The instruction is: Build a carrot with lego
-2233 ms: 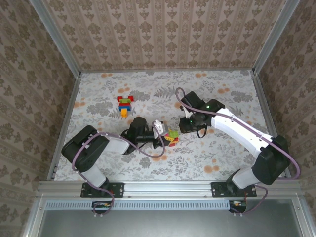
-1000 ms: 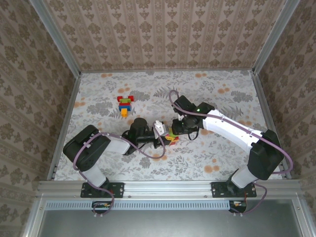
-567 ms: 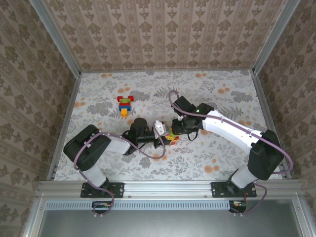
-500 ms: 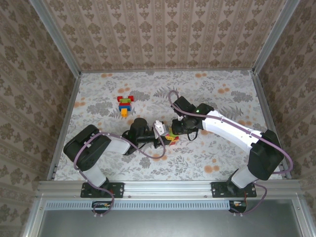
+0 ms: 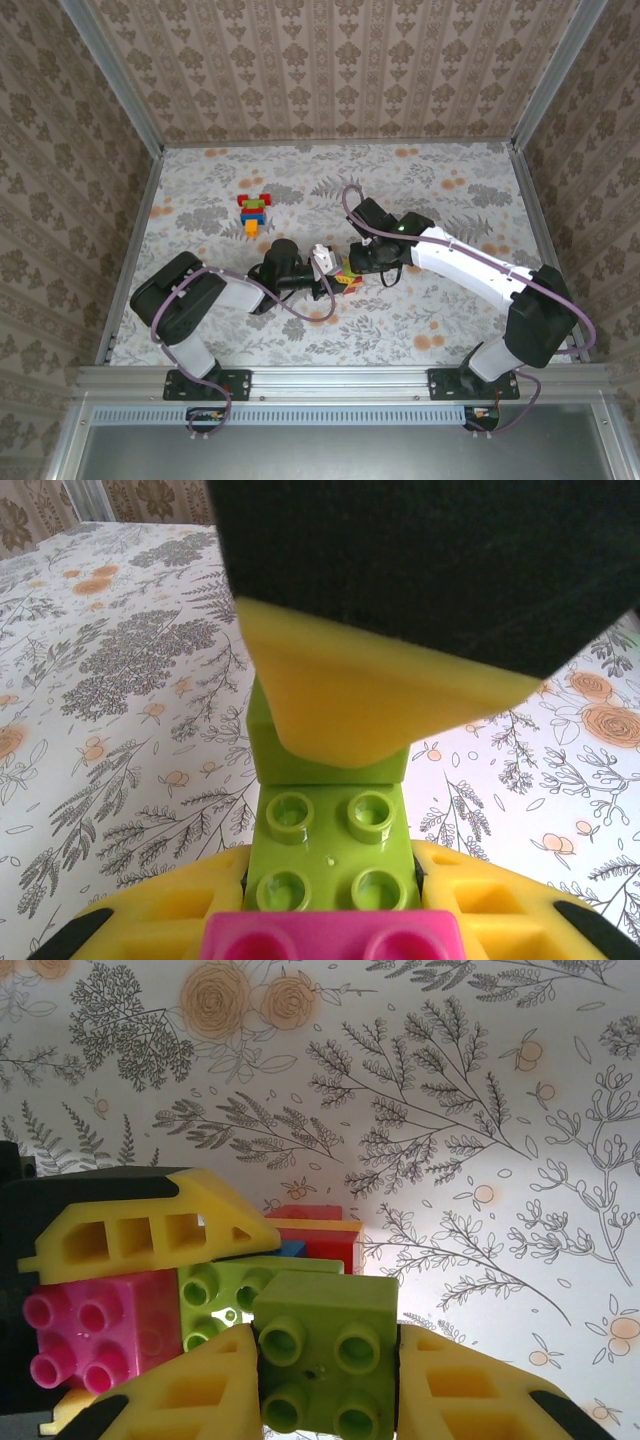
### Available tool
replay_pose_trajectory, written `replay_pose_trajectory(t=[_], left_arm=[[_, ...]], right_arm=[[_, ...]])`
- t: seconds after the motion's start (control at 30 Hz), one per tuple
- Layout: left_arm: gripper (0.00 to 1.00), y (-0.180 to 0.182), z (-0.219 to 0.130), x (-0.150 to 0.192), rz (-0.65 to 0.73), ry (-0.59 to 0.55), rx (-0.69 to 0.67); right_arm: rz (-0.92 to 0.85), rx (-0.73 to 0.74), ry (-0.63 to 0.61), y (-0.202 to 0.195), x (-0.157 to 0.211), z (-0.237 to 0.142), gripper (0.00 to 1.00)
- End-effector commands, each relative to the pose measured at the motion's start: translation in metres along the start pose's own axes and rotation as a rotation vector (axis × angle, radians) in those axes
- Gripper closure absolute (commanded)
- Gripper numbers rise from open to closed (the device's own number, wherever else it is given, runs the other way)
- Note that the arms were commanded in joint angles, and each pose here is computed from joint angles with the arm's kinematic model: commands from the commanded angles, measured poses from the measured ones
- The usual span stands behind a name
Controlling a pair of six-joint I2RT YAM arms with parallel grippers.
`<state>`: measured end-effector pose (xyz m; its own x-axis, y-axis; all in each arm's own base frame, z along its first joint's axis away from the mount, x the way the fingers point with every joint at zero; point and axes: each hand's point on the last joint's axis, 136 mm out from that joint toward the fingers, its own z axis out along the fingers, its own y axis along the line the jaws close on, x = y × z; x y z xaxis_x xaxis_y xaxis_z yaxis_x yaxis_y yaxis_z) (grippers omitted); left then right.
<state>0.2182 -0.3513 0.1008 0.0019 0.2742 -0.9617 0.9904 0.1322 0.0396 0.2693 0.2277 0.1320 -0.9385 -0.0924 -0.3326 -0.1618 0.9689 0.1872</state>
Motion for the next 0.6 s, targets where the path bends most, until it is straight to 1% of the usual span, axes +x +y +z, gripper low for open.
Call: replay_pose_trajectory(t=[0.0, 0.37, 0.43, 0.53, 0.57], left_arm=[[0.72, -0.004, 0.001, 0.049, -0.059, 0.149, -0.004], [0.72, -0.004, 0.003, 0.050, -0.061, 0.151, 0.000], [0.72, -0.003, 0.003, 0.050, -0.061, 0.152, -0.001], [0.72, -0.003, 0.003, 0.051, -0.063, 0.154, -0.001], [0.72, -0.004, 0.003, 0.052, -0.064, 0.156, 0.000]], right_arm=[[0.000, 0.101, 0.067, -0.023, 0.023, 0.010, 0.83], [-0.004, 0.097, 0.089, -0.022, 0.026, 0.017, 0.82], [-0.006, 0.086, 0.087, -0.019, 0.025, 0.016, 0.81], [-0.006, 0.050, 0.075, -0.012, 0.021, 0.013, 0.72], [-0.008, 0.038, 0.067, -0.010, 0.020, 0.012, 0.67]])
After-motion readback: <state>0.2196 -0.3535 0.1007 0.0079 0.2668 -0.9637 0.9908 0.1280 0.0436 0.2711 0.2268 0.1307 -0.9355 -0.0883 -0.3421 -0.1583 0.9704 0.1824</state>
